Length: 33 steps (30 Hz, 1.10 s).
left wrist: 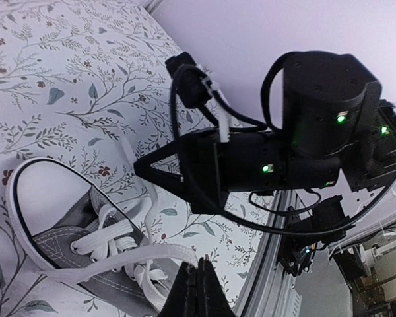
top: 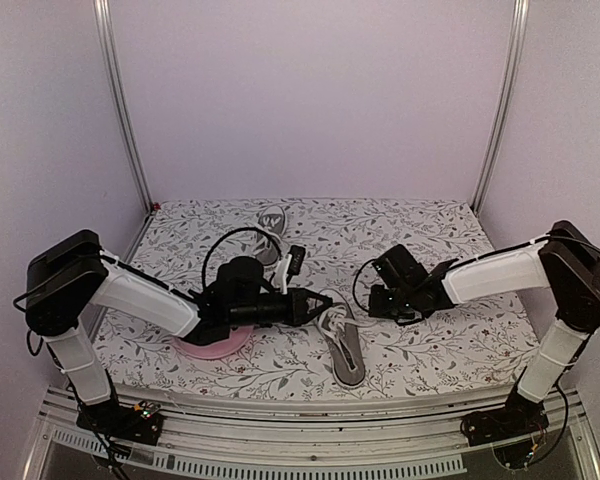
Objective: Tie the shoes
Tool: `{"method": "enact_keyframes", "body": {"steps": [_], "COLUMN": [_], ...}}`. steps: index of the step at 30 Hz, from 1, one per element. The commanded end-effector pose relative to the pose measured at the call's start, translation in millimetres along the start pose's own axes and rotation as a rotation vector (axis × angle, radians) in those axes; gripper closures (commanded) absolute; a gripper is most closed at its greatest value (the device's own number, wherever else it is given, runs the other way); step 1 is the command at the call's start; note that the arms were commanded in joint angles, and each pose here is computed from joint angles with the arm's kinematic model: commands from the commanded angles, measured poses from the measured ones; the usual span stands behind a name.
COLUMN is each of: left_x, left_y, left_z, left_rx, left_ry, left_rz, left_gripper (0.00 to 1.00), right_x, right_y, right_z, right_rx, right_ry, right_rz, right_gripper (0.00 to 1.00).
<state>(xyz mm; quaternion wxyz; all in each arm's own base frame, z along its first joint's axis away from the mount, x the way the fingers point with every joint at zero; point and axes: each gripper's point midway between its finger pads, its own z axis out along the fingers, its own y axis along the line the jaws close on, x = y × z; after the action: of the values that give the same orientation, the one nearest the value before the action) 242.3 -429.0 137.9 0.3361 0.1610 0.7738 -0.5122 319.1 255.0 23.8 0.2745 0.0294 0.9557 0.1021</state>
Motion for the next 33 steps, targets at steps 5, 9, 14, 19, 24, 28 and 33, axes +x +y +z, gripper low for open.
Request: {"method": "enact_keyframes", "body": {"steps": [5,9,14,19,24,28,33], "left_x": [0,2,4,-6,-25,-34,-33], "left_y": [-22,-19,-12,3,-1,7,19], "left_z": [11,18,27,21,-2,-18,-30], "left_rx": [0.122,0.143,0.122,0.026,0.004,-0.036,-0.067], "left_ry": [0.066,0.099,0.129,0.077,-0.031,-0.079,-0.098], "left_rz": [0.126,0.142,0.155,0.148,0.165,0.142,0.103], "left_gripper": [1.0,1.0,1.0,1.0,1.0,1.0,1.0], "right_x": [-74,-90,-100,-102,-106,-114,-119], "right_y": [60,81,101,111,105,88,56], "right_z": [-107,-147,-175,-188,-194,-199,-198], "right_rx": [-0.457,-0.601,-0.717,-0.773,-0.76,-0.687,-0.542], "right_ry": [-0.314,-0.396,-0.445,-0.454,-0.481,-0.53,-0.573], "right_rz": [0.03,-0.034,-0.092,-0.124,-0.105,-0.06,-0.007], "right_gripper": [0.98,0.98,0.98,0.98,0.98,0.98,0.98]}}
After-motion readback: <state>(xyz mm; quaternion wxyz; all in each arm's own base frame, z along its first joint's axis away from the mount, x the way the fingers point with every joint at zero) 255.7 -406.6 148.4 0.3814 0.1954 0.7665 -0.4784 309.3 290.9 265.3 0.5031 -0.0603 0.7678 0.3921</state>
